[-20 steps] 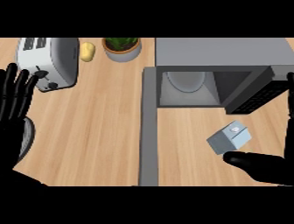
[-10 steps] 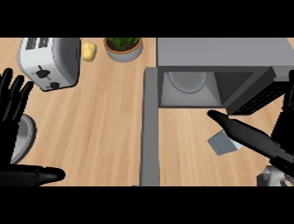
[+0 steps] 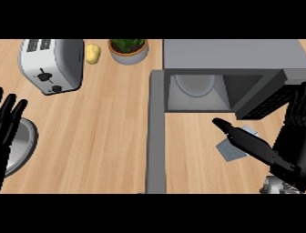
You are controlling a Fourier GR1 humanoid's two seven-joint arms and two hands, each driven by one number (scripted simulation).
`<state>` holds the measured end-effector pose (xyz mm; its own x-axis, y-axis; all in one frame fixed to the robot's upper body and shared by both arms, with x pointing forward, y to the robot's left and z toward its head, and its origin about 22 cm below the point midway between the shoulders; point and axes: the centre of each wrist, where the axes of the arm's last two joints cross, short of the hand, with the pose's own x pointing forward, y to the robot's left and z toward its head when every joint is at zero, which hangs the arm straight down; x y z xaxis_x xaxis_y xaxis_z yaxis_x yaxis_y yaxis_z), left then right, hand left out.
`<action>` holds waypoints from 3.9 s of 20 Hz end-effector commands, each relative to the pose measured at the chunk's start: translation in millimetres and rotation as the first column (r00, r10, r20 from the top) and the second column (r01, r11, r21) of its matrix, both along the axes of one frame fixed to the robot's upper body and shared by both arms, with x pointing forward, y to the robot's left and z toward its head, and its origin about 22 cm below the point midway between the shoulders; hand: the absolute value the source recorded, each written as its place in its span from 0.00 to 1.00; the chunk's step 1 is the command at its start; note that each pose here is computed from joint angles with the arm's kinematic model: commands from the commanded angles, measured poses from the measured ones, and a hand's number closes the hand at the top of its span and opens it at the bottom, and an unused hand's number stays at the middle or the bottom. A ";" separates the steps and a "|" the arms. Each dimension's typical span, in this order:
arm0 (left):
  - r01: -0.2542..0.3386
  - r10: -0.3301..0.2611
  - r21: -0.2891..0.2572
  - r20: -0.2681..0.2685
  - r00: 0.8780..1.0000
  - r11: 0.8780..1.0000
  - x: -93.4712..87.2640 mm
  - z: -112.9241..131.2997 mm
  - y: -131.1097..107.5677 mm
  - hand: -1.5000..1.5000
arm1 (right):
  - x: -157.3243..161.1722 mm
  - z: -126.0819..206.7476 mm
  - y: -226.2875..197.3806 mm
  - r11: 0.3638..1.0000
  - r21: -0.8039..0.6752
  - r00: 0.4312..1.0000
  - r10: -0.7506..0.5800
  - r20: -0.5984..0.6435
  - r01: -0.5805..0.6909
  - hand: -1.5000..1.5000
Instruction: Pick up the milk, place it into the microwave and close the microwave
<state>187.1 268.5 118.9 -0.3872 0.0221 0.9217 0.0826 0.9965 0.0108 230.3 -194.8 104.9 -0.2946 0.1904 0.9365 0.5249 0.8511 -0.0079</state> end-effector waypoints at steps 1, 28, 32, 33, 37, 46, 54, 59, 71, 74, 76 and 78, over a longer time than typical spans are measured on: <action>0.004 -0.004 0.004 0.027 1.000 1.000 -5.2 -4.8 0.9 0.00 | -4.9 -35.5 -8.5 1.000 0.006 0.999 -0.030 -0.041 0.030 0.00; 0.006 -0.006 0.008 -0.001 1.000 1.000 -51.6 17.7 -7.1 0.00 | -45.4 -193.4 -40.3 0.991 0.108 0.992 -0.065 -0.110 0.077 0.00; 0.008 -0.008 0.026 -0.005 1.000 1.000 -29.5 -10.6 -23.1 0.00 | -36.7 -213.8 -46.9 0.990 0.090 0.987 -0.100 -0.128 0.112 0.00; 0.009 -0.009 0.013 0.003 1.000 1.000 -44.4 9.5 -4.7 0.00 | -41.6 -237.5 -62.7 0.988 0.106 0.986 -0.101 -0.130 0.115 0.00; 0.002 -0.002 0.013 -0.011 1.000 1.000 -56.9 19.6 -4.9 0.00 | -39.9 -253.0 -64.1 0.991 0.091 0.988 -0.087 -0.128 0.099 0.00; 0.008 -0.008 0.008 -0.007 1.000 1.000 -43.5 3.4 -3.8 0.00 | -21.5 -263.7 -73.8 0.989 -0.144 0.984 0.017 -0.179 -0.044 1.00; -0.006 0.006 -0.008 -0.005 1.000 1.000 -39.3 2.8 -5.5 0.00 | -42.8 -277.0 -53.1 0.967 0.044 0.968 0.249 0.025 -0.250 1.00; 0.008 -0.008 -0.002 -0.017 1.000 1.000 -49.7 -2.5 -0.3 0.00 | -61.8 -279.3 -61.5 0.841 0.069 0.843 0.538 -0.010 -0.537 1.00; -0.015 0.014 -0.016 -0.051 0.999 1.000 -45.5 4.9 13.9 0.00 | -25.9 -206.7 -8.4 0.863 0.002 0.862 0.505 0.044 -0.506 1.00; -0.032 0.031 -0.026 -0.061 0.998 0.999 -42.4 4.4 7.8 0.00 | -10.4 -181.0 -5.4 0.863 -0.035 0.863 0.505 0.023 -0.504 1.00; -0.030 0.030 -0.019 -0.036 0.999 0.999 -50.2 -15.4 3.9 0.00 | 3.4 -176.2 12.2 0.860 -0.083 0.863 0.506 0.003 -0.504 1.00; -0.024 0.024 -0.004 -0.040 0.999 1.000 -58.4 6.8 17.6 0.00 | 18.1 -169.4 9.0 0.860 -0.099 0.864 0.503 -0.003 -0.501 1.00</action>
